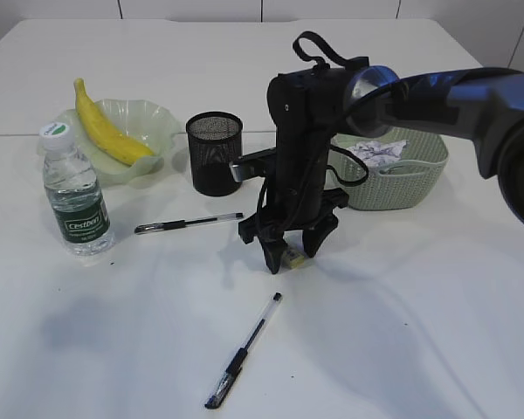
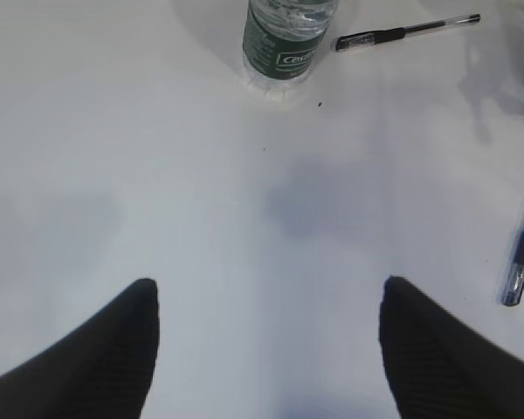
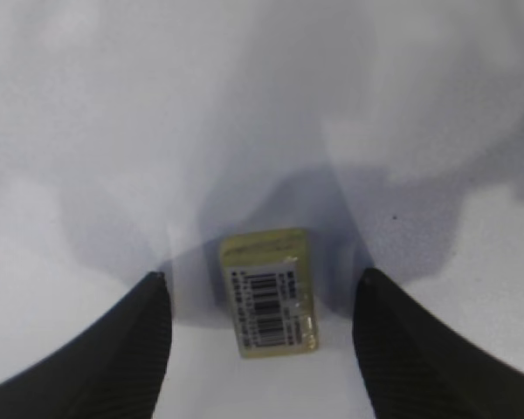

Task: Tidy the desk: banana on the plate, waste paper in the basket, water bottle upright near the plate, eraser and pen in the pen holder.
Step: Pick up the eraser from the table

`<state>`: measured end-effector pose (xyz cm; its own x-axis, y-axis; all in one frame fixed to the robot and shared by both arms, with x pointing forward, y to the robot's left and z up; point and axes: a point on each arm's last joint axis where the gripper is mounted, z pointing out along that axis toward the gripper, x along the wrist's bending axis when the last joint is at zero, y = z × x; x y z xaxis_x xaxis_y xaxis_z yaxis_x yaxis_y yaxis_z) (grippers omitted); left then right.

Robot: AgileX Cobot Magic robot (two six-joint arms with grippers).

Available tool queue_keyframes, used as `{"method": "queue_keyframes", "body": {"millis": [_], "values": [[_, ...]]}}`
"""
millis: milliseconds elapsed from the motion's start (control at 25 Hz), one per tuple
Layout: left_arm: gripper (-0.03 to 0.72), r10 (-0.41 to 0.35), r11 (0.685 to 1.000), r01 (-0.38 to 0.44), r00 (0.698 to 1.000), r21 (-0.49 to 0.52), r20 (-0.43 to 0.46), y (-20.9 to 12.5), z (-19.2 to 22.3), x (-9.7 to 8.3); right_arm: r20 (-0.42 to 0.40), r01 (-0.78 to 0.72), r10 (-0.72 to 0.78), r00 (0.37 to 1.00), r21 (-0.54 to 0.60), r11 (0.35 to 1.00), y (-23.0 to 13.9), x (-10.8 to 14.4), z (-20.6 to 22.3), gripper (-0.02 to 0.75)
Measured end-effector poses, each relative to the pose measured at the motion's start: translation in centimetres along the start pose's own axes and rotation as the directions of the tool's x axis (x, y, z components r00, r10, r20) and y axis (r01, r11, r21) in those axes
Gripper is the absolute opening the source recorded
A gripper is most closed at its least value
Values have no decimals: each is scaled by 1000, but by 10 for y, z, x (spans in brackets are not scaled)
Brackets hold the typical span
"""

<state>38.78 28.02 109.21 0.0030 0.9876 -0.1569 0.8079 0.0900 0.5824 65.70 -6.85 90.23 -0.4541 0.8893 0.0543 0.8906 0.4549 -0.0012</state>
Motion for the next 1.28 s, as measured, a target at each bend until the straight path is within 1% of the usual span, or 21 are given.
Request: {"method": "queue_keyframes", "body": {"millis": [200, 280, 360, 520, 560, 640, 880, 1000, 1280], "values": [[561, 0, 1000, 0, 1000, 0, 0, 0, 0, 0, -1, -1, 1, 1000, 3, 1000, 0, 0, 2, 480], [561, 0, 1000, 0, 1000, 0, 0, 0, 0, 0, -1, -1, 1, 1000, 3, 1000, 0, 0, 2, 451], [561, 0, 1000, 0, 1000, 0, 0, 0, 0, 0, -1, -1, 1, 1000, 3, 1000, 0, 0, 2, 387], [561, 0, 1000, 0, 1000, 0, 0, 0, 0, 0, -2, -1, 1, 1000, 3, 1000, 0, 0, 2, 215], [561, 0, 1000, 0, 1000, 0, 0, 0, 0, 0, -2, -1, 1, 1000, 3, 1000, 0, 0, 2, 193], [561, 0, 1000, 0, 1000, 0, 0, 0, 0, 0, -2, -1, 1, 1000, 3, 1000, 0, 0, 2, 178], [561, 0, 1000, 0, 1000, 0, 0, 0, 0, 0, -2, 0, 0, 1000, -11, 1000, 2, 0, -2, 168], [561, 0, 1000, 0, 1000, 0, 0, 0, 0, 0, -3, 3, -3, 1000, -65, 998, 10, 1, -15, 167], [561, 0, 1000, 0, 1000, 0, 0, 0, 0, 0, -7, 11, -13, 1000, -234, 972, 30, 4, -61, 167]]}}
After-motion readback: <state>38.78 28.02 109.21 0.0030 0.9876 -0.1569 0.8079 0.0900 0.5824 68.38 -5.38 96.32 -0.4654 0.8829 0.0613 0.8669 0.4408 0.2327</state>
